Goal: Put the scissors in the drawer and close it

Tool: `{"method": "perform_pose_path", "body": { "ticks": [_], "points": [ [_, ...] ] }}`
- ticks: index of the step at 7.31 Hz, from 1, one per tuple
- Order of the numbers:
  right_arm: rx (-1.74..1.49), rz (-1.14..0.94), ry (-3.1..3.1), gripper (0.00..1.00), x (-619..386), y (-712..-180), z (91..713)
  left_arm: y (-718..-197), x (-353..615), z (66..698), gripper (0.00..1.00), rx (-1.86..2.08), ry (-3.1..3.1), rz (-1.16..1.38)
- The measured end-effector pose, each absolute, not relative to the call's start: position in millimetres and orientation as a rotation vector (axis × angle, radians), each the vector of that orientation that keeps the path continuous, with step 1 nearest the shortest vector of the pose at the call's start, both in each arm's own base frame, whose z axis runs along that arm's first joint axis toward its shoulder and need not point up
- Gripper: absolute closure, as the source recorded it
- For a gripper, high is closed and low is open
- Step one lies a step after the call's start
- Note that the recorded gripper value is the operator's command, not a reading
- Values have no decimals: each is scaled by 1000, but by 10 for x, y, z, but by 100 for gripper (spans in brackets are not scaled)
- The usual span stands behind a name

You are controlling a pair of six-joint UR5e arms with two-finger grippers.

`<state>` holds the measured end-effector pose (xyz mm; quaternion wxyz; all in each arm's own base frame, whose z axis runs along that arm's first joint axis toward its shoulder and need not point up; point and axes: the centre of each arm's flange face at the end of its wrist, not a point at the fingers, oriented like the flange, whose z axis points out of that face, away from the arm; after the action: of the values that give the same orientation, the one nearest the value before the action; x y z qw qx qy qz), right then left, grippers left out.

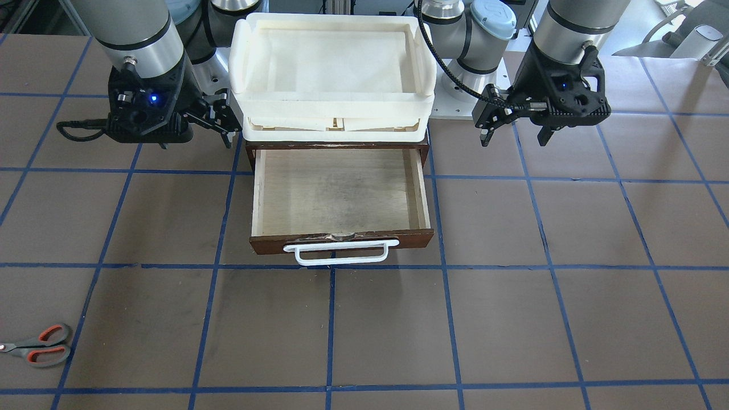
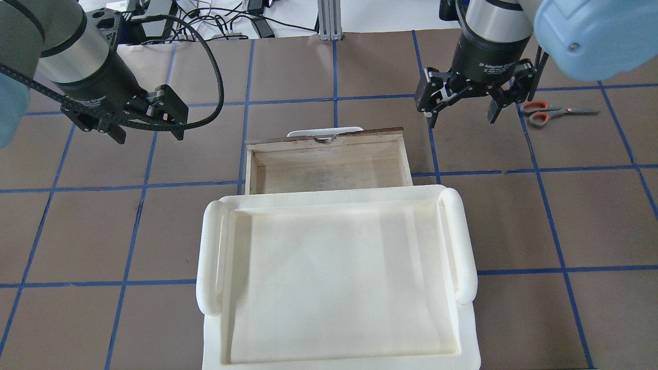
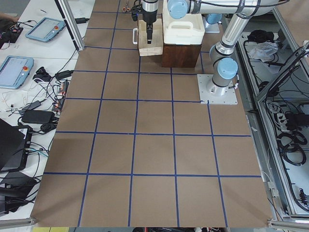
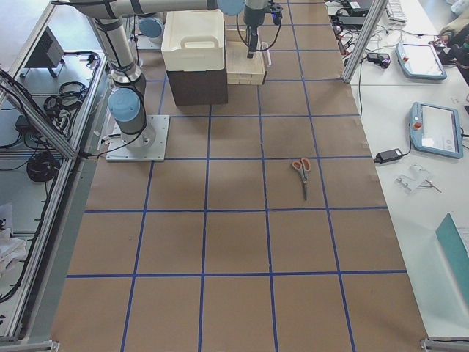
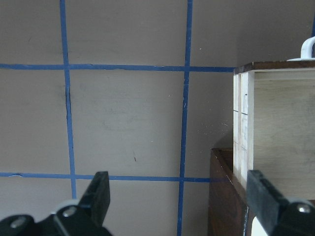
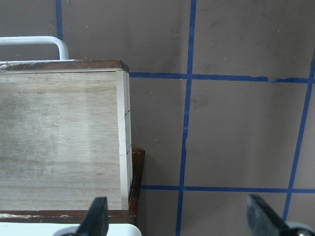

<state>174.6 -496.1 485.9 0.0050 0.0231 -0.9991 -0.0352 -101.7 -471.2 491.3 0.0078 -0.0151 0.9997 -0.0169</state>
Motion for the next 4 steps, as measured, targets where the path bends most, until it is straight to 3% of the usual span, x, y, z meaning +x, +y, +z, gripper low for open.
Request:
{"method": "perform_pose_path", "body": {
  "ticks": [4],
  "points": [
    [74, -114, -3130, 0, 1748, -4959, 4848, -4650, -1019, 4991, 0, -43, 3123, -76]
  ]
}}
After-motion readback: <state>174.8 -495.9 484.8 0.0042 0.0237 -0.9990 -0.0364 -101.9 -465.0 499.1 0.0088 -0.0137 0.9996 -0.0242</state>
